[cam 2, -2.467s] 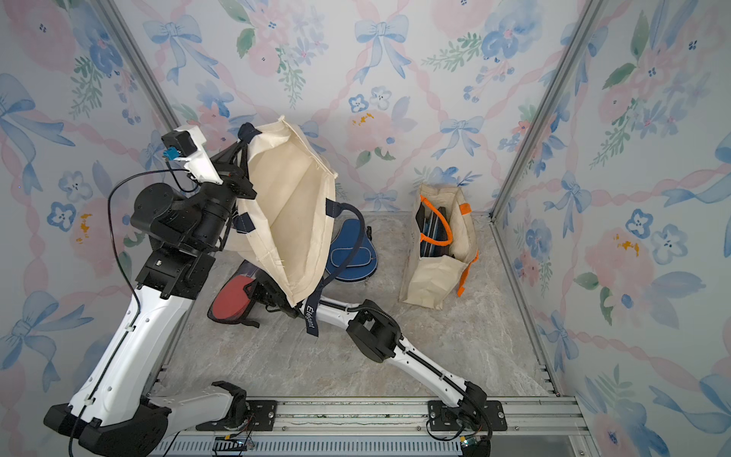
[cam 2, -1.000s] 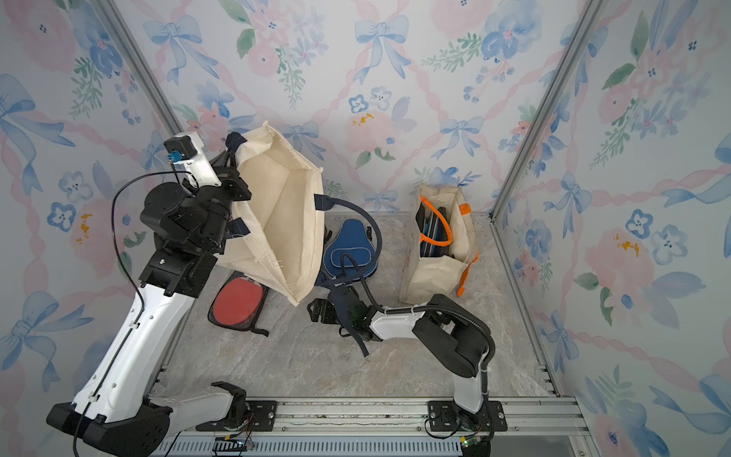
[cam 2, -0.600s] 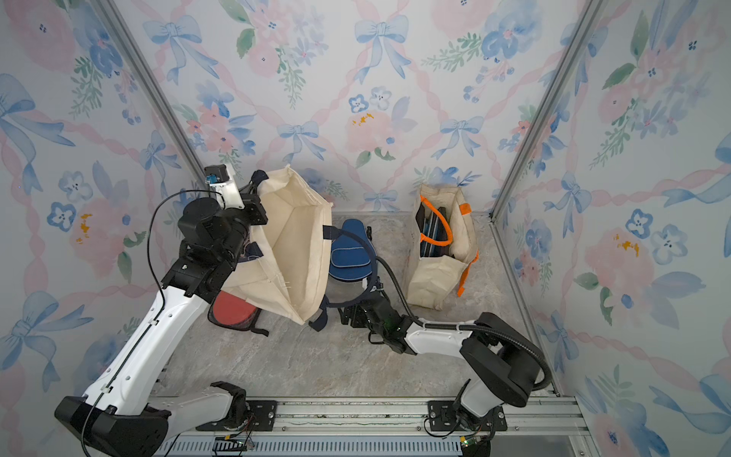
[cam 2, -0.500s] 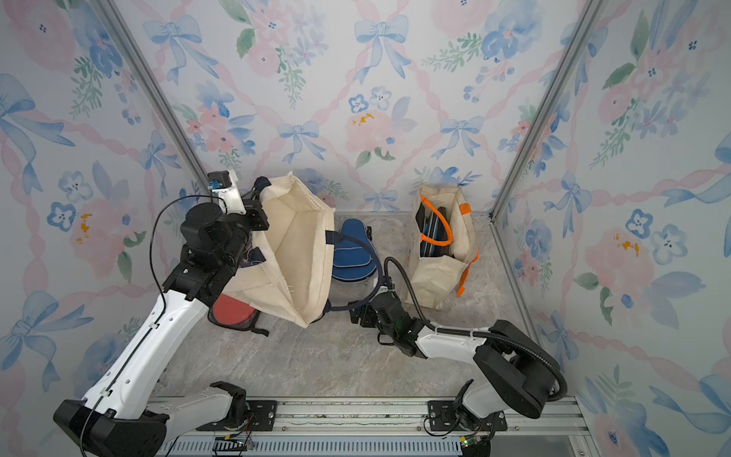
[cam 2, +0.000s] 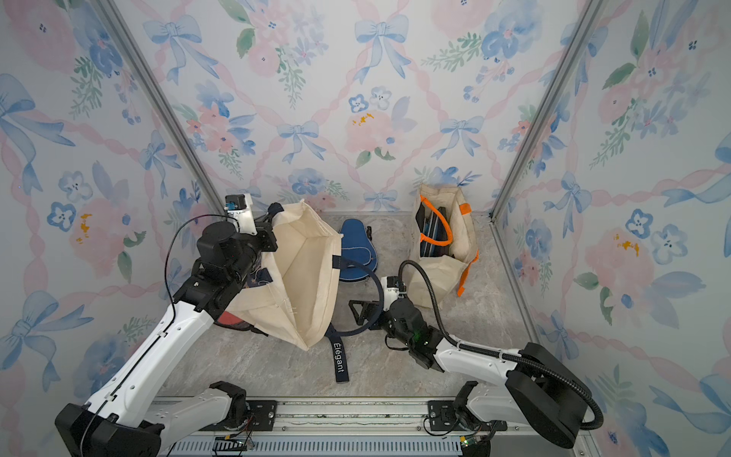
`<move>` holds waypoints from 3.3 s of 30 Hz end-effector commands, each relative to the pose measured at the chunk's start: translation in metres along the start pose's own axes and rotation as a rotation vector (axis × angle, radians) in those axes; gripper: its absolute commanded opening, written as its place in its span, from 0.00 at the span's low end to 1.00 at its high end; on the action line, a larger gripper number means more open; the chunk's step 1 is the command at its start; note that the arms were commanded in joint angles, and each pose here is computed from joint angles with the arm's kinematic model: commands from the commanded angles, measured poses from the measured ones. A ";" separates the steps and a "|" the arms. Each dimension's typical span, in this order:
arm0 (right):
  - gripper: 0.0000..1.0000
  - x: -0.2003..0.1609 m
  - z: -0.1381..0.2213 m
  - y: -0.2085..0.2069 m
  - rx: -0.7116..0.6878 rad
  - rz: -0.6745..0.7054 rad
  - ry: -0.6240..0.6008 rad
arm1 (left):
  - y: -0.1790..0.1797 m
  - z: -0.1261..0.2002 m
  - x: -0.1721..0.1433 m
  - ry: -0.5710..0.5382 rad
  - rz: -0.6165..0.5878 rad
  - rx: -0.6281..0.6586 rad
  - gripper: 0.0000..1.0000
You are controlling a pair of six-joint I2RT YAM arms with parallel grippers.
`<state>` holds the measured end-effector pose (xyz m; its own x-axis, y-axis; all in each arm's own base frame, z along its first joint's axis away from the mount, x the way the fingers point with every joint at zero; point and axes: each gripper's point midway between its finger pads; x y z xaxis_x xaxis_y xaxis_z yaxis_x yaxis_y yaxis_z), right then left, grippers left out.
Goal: Remove the ping pong set from the canvas bag
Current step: Place the canvas bag at the center of the board.
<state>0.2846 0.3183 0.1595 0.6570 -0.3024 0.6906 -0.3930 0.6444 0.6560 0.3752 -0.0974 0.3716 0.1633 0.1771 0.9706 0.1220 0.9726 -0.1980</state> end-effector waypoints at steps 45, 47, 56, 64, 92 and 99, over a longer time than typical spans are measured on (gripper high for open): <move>0.69 0.080 -0.010 0.141 0.376 -0.014 -0.111 | -0.100 0.062 -0.087 0.184 0.032 -0.395 0.00; 0.68 0.084 -0.012 0.143 0.360 -0.001 -0.106 | -0.106 0.064 -0.094 0.206 0.014 -0.408 0.00; 0.46 0.087 -0.019 0.112 0.181 -0.006 -0.101 | -0.109 0.069 -0.109 0.237 -0.009 -0.419 0.00; 0.42 0.111 -0.020 0.121 0.189 -0.002 -0.150 | -0.121 0.075 -0.121 0.268 -0.023 -0.463 0.00; 0.61 0.116 -0.045 0.104 0.093 -0.034 -0.107 | -0.160 0.076 -0.113 0.271 -0.056 -0.561 0.00; 0.55 0.112 -0.053 0.091 0.027 -0.038 -0.072 | -0.170 0.085 -0.118 0.263 -0.072 -0.608 0.00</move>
<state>0.3402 0.3830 0.2873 0.6314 -0.3685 0.6823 -0.4232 0.5735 0.7014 0.2740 -0.2440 0.2833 0.4007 0.0005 0.9162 0.5260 0.8187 -0.2305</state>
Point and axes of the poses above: each gripper's point midway between its finger pads, its own z axis back along the fingers, its own y axis along the line the jaws close on, x = y × z, and after that the axes turned 2 degrees about z, right-handed
